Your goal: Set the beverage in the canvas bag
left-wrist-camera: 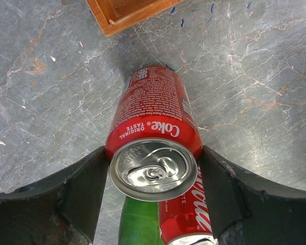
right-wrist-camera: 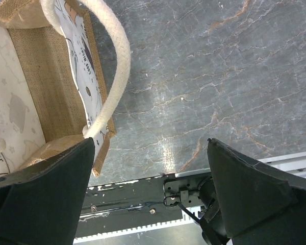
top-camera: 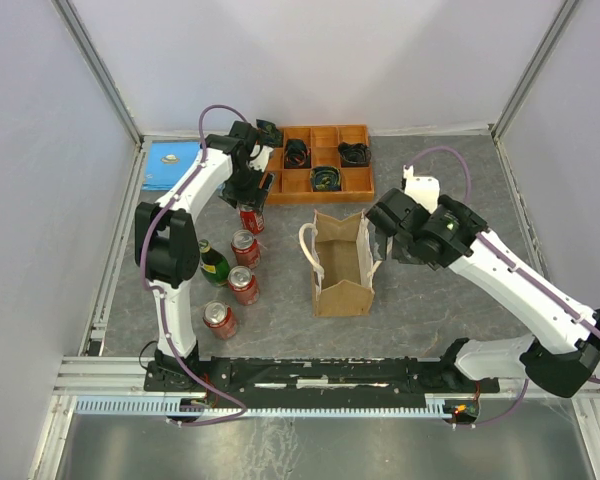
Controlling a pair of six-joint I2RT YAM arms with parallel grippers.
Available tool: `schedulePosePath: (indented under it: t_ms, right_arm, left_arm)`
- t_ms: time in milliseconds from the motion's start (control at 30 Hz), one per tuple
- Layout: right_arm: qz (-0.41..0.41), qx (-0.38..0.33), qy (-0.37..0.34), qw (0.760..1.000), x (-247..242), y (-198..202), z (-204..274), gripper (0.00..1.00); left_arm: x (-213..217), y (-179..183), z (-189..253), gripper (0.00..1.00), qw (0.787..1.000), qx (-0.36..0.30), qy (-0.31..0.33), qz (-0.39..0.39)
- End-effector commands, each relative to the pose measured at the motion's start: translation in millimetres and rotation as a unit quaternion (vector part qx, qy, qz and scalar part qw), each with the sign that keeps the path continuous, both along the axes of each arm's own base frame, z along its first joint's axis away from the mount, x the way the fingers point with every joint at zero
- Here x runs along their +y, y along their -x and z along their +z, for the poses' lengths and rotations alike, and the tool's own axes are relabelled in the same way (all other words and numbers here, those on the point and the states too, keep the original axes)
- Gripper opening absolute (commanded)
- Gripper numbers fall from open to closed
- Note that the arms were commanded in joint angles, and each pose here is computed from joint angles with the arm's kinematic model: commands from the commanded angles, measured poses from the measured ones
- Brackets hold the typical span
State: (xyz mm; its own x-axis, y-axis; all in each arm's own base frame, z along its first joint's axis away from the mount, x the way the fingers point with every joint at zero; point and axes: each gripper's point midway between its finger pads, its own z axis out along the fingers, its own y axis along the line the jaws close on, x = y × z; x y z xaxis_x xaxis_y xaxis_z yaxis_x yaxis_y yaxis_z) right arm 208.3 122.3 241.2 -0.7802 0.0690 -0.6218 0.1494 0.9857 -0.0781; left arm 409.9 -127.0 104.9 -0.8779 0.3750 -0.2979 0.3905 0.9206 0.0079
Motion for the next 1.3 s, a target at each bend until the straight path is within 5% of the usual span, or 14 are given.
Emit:
schedulePosePath:
  t_ms: [0, 233, 367, 467, 867, 1067, 1267]
  right_arm:
    - [-0.016, -0.019, -0.015, 1.000, -3.3, -1.1, 5.6, 0.99]
    - [-0.020, -0.018, -0.019, 0.999, -6.2, 2.5, 3.2, 0.99]
    - [-0.023, -0.020, -0.021, 0.999, -8.4, 4.3, 2.3, 0.99]
    - [-0.024, -0.021, -0.022, 0.999, -8.1, 3.7, 3.2, 0.99]
    - [-0.017, -0.033, -0.027, 0.999, -2.7, -3.1, 13.5, 0.99]
    - [-0.025, -0.040, -0.024, 0.999, -4.4, -5.4, 16.9, 0.99]
    - [-0.042, -0.050, -0.024, 0.998, -10.9, -4.1, 22.3, 0.99]
  left_arm:
    - [3.0, 1.8, -1.3, 0.75, 1.000, -0.002, -0.014, -0.024]
    - [0.0, 0.2, 1.0, 0.49, 1.000, -0.003, -0.006, -0.027]
    - [-3.0, -1.2, 14.3, 0.16, 1.000, -0.010, 0.003, -0.027]
    - [-8.0, -4.0, 32.7, 0.03, 0.999, -0.023, 0.016, -0.029]
    - [-45.0, -16.9, 140.7, 0.03, 0.984, -0.121, 0.104, -0.075]
    - [-95.0, -3.4, 219.2, 0.03, 0.944, -0.219, 0.193, -0.154]
    - [-150.7, 51.4, 266.2, 0.03, 0.899, -0.256, 0.241, -0.260]
